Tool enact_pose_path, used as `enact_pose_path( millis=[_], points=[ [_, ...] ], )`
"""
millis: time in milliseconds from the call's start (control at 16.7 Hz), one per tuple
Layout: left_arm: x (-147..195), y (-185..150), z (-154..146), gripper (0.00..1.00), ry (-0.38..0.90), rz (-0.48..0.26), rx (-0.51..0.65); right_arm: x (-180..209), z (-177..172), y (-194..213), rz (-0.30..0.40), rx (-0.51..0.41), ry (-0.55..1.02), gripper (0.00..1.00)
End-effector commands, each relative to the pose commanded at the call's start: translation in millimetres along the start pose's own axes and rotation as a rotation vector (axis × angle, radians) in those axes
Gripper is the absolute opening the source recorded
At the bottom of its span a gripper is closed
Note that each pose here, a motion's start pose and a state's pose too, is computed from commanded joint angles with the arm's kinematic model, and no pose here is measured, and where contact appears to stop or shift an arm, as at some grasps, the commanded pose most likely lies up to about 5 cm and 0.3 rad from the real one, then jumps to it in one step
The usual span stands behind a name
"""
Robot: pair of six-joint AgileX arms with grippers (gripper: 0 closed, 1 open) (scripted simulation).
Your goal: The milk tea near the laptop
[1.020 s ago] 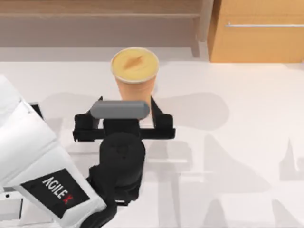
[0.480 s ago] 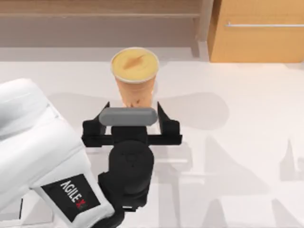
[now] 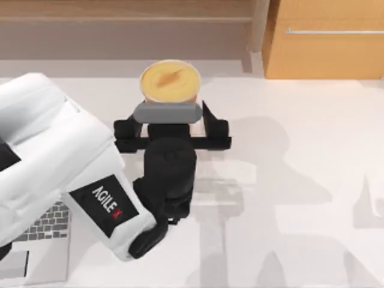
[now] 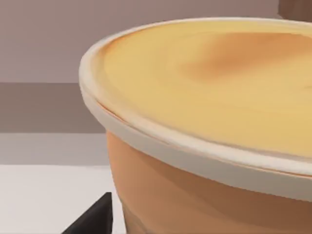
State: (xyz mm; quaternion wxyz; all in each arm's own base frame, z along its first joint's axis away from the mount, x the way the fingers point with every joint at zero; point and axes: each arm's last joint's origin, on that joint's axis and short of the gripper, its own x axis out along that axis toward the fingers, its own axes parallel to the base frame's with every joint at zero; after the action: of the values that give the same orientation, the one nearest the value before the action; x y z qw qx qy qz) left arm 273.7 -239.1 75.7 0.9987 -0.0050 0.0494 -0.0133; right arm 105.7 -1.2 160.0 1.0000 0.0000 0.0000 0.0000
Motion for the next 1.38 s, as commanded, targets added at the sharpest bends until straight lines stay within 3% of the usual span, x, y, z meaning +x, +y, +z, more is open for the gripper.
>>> enact_pose_path(
  millis=[360,1140,1380],
  points=[
    [17.8,2.2,-0.1,1.00,0.000,0.000,0.000,0.0,0.0,0.0,0.000,0.000,0.000,1.00],
    [17.8,2.2,-0.1,0.02,0.000,0.000,0.000,0.0,0.0,0.0,0.000,0.000,0.000,1.00],
    [17.8,2.2,-0.1,0.00,0.000,0.000,0.000,0.0,0.0,0.0,0.000,0.000,0.000,1.00]
  ],
)
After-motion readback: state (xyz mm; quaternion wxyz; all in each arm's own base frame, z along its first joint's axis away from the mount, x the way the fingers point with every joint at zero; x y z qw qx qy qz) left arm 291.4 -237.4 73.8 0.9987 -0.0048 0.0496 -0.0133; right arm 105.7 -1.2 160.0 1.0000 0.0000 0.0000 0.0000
